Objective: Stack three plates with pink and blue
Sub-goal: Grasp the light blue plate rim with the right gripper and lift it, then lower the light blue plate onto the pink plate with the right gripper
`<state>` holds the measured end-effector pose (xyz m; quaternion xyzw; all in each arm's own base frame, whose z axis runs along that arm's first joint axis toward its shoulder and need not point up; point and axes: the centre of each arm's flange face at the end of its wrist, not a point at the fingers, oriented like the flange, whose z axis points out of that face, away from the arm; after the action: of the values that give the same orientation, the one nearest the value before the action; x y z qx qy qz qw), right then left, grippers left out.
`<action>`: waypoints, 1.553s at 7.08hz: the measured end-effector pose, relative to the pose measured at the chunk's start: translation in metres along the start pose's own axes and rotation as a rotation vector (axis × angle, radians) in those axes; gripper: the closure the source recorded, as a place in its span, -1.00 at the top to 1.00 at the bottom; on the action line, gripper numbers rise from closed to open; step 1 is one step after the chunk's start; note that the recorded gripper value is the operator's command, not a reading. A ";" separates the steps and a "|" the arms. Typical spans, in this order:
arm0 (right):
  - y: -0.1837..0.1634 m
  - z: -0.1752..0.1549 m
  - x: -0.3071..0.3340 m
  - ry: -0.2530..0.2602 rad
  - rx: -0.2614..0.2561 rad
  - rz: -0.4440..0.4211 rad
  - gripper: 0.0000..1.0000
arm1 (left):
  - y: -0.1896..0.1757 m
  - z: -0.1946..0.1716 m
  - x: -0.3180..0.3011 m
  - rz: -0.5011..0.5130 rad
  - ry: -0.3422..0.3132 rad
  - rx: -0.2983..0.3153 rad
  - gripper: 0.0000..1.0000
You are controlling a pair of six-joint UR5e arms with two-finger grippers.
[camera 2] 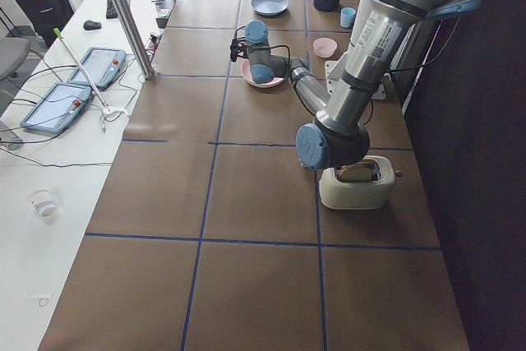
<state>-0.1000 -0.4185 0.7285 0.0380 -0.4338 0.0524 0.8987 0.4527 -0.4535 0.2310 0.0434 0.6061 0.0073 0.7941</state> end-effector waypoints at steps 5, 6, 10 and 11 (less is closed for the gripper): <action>-0.020 -0.014 -0.056 -0.109 -0.014 -0.047 -1.00 | 0.009 -0.019 -0.005 0.009 0.015 0.009 1.00; -0.028 -0.028 -0.098 -0.162 -0.007 -0.028 -1.00 | 0.012 -0.030 -0.008 0.011 0.022 0.017 1.00; -0.034 -0.032 -0.364 -0.384 -0.098 0.137 -0.99 | 0.009 -0.065 -0.028 0.000 0.024 0.034 1.00; -0.016 -0.015 -0.420 -0.408 -0.112 0.136 -0.98 | 0.006 -0.069 -0.030 -0.004 0.025 0.031 1.00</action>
<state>-0.3457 -0.4580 0.3897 -0.0314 -0.6105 0.0801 0.7873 0.3784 -0.4454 0.2425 0.0545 0.6160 -0.0032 0.7859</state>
